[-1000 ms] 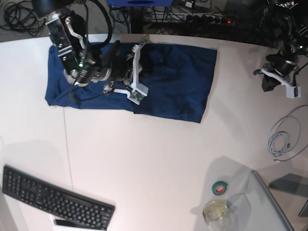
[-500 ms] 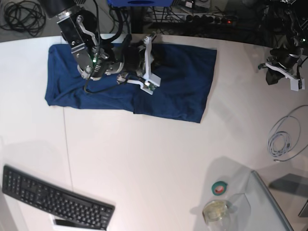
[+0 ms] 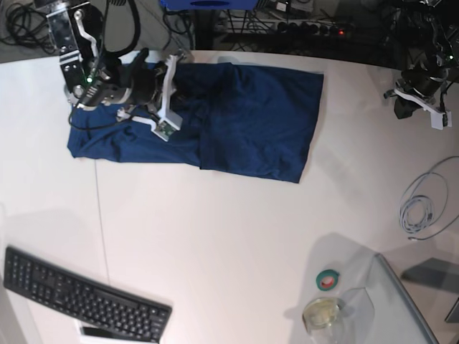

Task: Layout the t-shirt on the table in an organized manner, then fold the t-shirt properly
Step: 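Flatten the folded shirt with the right gripper and withdraw both grippers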

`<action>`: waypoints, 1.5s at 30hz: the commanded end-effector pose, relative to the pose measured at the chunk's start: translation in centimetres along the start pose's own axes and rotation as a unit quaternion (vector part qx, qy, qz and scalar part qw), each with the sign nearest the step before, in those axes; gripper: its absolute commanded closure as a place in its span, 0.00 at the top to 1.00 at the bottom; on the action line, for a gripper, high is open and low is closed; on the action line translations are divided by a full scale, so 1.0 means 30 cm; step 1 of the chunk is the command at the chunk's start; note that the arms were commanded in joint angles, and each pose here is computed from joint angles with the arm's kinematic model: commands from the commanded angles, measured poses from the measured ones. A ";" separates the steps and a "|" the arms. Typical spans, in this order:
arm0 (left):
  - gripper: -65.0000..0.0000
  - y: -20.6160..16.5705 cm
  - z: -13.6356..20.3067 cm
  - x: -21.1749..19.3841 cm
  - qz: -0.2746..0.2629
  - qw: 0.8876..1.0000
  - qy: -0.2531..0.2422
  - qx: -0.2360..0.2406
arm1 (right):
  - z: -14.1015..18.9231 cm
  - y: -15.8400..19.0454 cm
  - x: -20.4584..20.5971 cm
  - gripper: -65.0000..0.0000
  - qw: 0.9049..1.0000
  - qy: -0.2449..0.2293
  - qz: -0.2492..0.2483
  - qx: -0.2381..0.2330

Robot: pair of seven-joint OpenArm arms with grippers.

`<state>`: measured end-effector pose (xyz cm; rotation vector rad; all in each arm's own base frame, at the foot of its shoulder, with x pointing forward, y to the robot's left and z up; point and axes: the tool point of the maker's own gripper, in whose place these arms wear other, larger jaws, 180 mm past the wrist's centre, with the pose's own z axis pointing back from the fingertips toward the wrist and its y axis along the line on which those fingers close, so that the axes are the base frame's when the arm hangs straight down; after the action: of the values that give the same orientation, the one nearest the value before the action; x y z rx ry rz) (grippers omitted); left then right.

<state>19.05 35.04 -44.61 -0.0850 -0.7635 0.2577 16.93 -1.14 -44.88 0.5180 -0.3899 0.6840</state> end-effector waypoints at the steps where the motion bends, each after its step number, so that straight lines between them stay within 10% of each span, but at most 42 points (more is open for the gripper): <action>1: 0.00 0.010 0.012 0.053 -0.008 1.000 -0.022 0.000 | 0.006 0.049 0.094 0.00 0.999 -0.040 0.018 0.019; 7: 0.00 0.007 0.013 0.056 -0.009 1.000 -0.024 -0.001 | -0.056 0.210 0.222 0.00 0.994 -0.048 0.072 0.069; 15: 0.00 0.017 0.016 0.053 -0.007 1.000 -0.023 0.002 | -0.171 0.135 0.142 0.00 0.998 0.003 0.016 0.056; 29: 0.00 0.003 0.008 0.056 -0.007 1.000 -0.024 -0.003 | 0.030 -0.058 0.110 0.00 0.998 -0.036 -0.041 -0.035; 33: 0.00 0.005 0.011 0.047 -0.008 1.000 -0.021 -0.003 | 0.264 -0.263 0.141 0.06 0.975 -0.123 -0.115 -0.147; 37: 0.00 -0.004 0.007 0.042 -0.009 1.000 -0.019 -0.006 | 0.436 -0.456 0.066 0.52 0.935 -0.166 -0.203 -0.238; 39: 0.00 -0.050 -0.012 0.030 -0.022 0.999 -0.009 -0.024 | 0.460 -0.497 0.007 0.74 0.931 -0.155 -0.218 -0.249; 45: 0.00 -0.181 -0.063 -0.009 -0.049 0.996 0.016 -0.072 | 0.510 -0.640 -0.181 0.74 0.915 -0.141 -0.284 -0.248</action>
<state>20.38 28.99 -46.45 -0.1997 -0.7083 0.1189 22.51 -24.65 -42.63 0.2255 -0.5774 -0.0831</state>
